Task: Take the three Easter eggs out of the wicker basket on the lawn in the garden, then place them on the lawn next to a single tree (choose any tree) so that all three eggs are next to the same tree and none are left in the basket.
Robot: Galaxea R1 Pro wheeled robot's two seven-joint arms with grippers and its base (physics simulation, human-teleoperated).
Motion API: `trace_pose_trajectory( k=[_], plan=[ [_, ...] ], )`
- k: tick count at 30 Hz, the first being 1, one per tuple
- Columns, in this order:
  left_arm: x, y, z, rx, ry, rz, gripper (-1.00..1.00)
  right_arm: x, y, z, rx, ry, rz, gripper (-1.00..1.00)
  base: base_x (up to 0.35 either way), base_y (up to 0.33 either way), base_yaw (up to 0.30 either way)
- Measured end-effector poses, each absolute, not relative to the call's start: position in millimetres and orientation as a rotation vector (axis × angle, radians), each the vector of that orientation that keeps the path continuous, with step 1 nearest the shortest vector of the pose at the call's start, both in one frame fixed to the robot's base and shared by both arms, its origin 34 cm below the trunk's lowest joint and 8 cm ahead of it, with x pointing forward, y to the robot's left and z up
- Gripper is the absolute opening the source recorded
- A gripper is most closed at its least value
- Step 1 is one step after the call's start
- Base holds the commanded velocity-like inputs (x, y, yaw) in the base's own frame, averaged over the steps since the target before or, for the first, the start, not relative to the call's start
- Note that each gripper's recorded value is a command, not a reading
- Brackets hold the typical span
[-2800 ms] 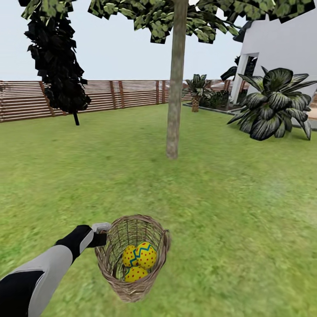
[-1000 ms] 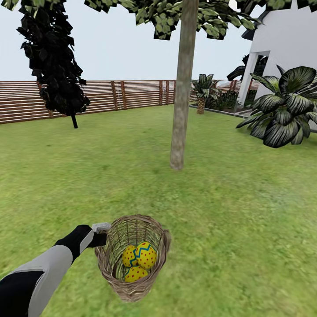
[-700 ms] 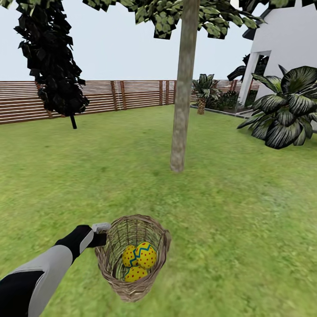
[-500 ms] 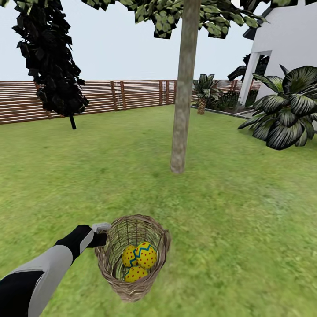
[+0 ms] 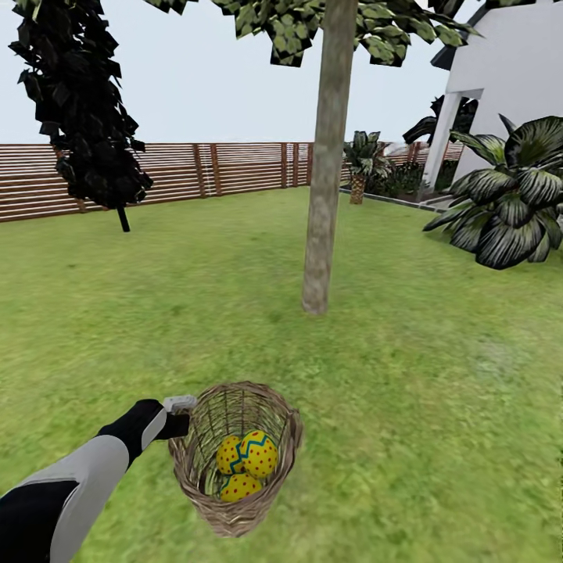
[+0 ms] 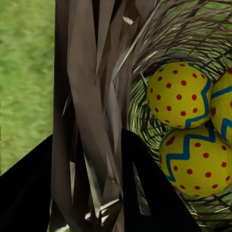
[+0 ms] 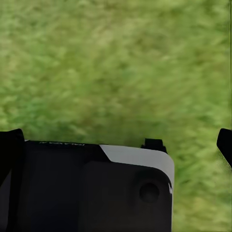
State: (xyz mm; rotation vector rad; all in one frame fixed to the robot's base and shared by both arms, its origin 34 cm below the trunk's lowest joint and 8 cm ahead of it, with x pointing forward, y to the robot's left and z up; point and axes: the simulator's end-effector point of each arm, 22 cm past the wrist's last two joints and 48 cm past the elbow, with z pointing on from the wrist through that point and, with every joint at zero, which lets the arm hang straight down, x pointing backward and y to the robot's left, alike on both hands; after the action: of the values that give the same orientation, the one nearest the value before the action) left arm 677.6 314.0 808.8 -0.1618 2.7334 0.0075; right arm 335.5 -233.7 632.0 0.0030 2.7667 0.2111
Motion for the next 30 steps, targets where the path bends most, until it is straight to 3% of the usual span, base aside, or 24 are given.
trace_pose_trajectory(
  k=[30],
  plan=[
    [677.7,313.4,808.8,-0.17,2.733,0.001,-1.0,335.6,-233.7,632.0,0.005,2.767,0.211,1.0,0.313,0.0,-0.006]
  ],
)
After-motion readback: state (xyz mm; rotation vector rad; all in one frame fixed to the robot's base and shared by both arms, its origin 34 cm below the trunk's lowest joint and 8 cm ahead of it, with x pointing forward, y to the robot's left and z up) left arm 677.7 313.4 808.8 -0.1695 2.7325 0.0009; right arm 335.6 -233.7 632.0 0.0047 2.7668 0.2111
